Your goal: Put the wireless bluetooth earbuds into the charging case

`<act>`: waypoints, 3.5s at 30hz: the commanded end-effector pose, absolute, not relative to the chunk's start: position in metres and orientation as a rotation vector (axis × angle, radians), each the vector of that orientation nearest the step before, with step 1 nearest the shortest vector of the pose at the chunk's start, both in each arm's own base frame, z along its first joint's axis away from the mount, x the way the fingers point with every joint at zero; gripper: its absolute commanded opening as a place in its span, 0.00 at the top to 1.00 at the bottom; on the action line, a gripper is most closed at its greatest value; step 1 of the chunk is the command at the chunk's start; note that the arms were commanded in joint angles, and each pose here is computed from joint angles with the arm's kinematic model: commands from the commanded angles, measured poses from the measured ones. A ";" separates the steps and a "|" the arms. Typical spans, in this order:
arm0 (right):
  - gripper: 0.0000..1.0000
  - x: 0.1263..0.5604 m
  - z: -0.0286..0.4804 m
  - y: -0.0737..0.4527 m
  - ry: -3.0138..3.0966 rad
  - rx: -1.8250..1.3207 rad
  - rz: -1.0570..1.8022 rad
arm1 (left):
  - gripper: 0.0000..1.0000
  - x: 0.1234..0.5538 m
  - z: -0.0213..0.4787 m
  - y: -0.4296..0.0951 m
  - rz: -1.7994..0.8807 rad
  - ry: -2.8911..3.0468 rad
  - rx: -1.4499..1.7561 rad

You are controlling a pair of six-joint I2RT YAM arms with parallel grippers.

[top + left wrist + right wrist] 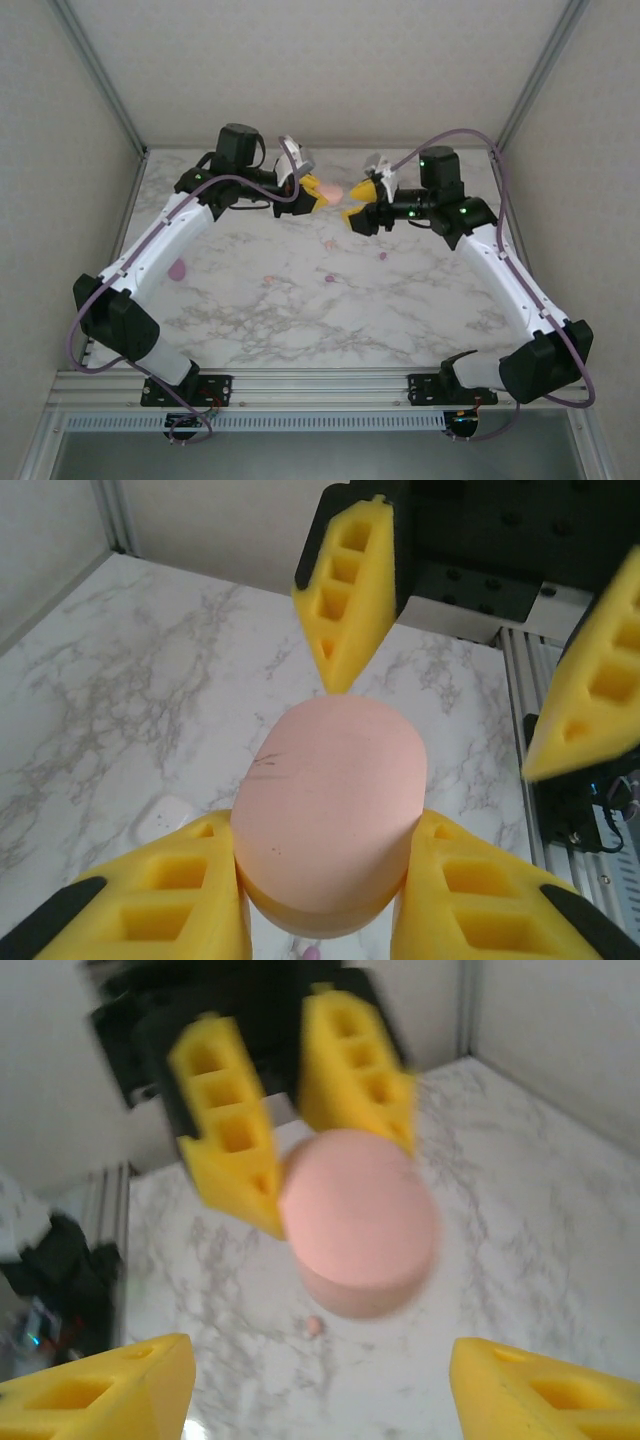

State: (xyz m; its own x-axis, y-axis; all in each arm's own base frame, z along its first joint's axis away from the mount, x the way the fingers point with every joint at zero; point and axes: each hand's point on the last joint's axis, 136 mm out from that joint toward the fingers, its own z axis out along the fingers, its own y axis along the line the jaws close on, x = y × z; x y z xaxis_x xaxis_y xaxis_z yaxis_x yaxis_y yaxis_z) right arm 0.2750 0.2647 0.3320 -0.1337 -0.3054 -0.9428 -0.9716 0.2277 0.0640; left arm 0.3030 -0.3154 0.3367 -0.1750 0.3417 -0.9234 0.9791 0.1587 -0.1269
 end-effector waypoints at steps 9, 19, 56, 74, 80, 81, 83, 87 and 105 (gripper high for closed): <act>0.38 0.284 0.344 0.277 1.339 -1.423 0.754 | 0.71 0.280 0.352 -0.321 -1.042 1.576 1.366; 0.57 0.291 0.345 0.280 1.400 -1.383 0.802 | 0.69 0.276 0.356 -0.320 -1.036 1.549 1.380; 0.68 0.285 0.374 0.274 1.330 -1.241 0.967 | 0.48 0.287 0.362 -0.326 -1.080 1.480 1.260; 0.68 0.284 0.383 0.266 1.297 -1.186 0.985 | 0.46 0.293 0.384 -0.331 -1.111 1.405 1.162; 0.68 0.283 0.383 0.267 1.290 -1.189 0.993 | 0.45 0.294 0.384 -0.332 -1.118 1.405 1.150; 0.68 0.283 0.383 0.267 1.289 -1.187 0.994 | 0.46 0.294 0.383 -0.333 -1.119 1.406 1.150; 0.68 0.283 0.383 0.267 1.288 -1.187 0.996 | 0.46 0.294 0.384 -0.333 -1.121 1.403 1.150; 0.68 0.284 0.384 0.267 1.287 -1.183 0.996 | 0.51 0.294 0.383 -0.334 -1.123 1.401 1.160; 0.54 0.305 0.388 0.257 1.415 -1.053 0.968 | 0.68 0.292 0.372 -0.331 -1.082 1.430 1.173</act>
State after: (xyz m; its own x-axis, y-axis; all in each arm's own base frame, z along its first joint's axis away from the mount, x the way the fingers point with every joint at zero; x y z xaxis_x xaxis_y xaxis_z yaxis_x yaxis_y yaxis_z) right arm 0.2960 0.2665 0.3701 -0.0135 -0.1173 -0.9930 -0.9796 0.2007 -0.0104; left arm 0.3020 -0.3320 0.3709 -0.0953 0.1341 -0.9864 0.9858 0.1502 -0.0748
